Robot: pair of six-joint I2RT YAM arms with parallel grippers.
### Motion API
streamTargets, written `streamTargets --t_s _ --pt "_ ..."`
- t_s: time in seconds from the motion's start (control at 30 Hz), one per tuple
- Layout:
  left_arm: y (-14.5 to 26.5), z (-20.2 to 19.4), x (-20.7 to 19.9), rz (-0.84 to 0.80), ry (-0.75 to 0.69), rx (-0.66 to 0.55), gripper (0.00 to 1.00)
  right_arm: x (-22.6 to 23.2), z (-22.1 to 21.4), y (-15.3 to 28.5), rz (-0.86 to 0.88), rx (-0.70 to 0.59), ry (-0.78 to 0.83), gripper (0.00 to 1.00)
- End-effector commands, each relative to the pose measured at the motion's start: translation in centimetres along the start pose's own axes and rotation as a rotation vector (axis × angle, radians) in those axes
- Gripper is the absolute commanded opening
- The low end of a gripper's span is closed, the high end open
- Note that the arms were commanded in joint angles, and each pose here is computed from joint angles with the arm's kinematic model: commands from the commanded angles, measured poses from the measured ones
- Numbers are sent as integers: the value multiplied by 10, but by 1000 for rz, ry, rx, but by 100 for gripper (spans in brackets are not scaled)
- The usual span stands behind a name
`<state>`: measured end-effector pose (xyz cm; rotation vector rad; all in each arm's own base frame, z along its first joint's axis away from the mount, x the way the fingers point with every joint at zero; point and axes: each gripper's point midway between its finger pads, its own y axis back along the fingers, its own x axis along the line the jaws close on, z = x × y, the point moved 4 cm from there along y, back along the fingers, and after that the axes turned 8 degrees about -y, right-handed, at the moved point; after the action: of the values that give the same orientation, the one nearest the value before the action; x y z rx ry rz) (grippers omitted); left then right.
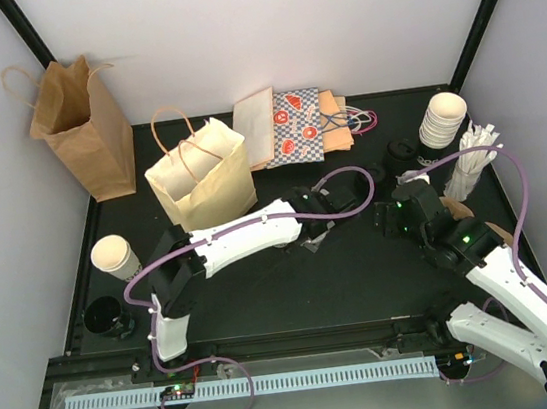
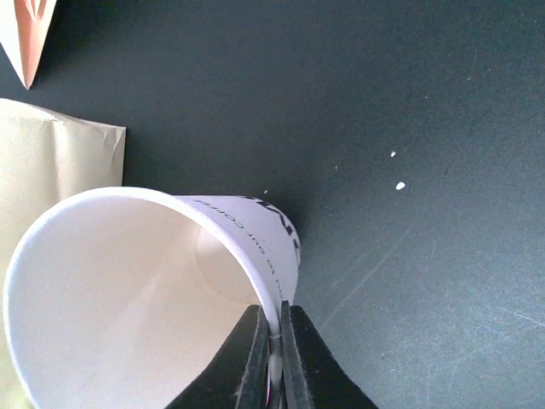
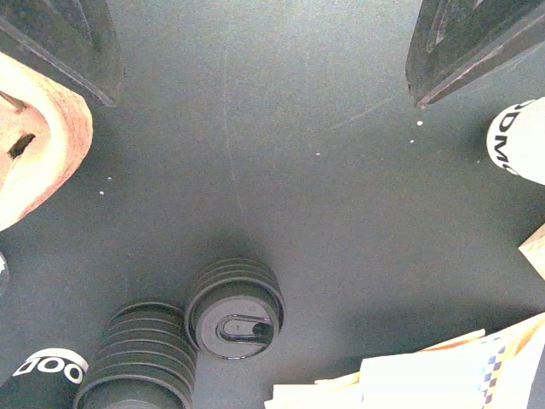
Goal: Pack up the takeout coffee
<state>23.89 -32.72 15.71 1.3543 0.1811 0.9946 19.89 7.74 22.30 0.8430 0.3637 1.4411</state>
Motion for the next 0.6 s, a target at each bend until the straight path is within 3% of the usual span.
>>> streamTargets --t_s 0.0,0.27,0.5,0.57 --pt "9 17 1 -16 17 -52 9 -1 6 2 -2 -32 -7 93" --pt "5 16 0 -40 20 -27 22 0 7 3 5 -35 4 93" --pt "33 20 4 -139 34 -57 47 3 8 2 5 -25 34 93" --pt "49 20 12 -157 57 -80 51 4 10 1 -12 -11 48 93"
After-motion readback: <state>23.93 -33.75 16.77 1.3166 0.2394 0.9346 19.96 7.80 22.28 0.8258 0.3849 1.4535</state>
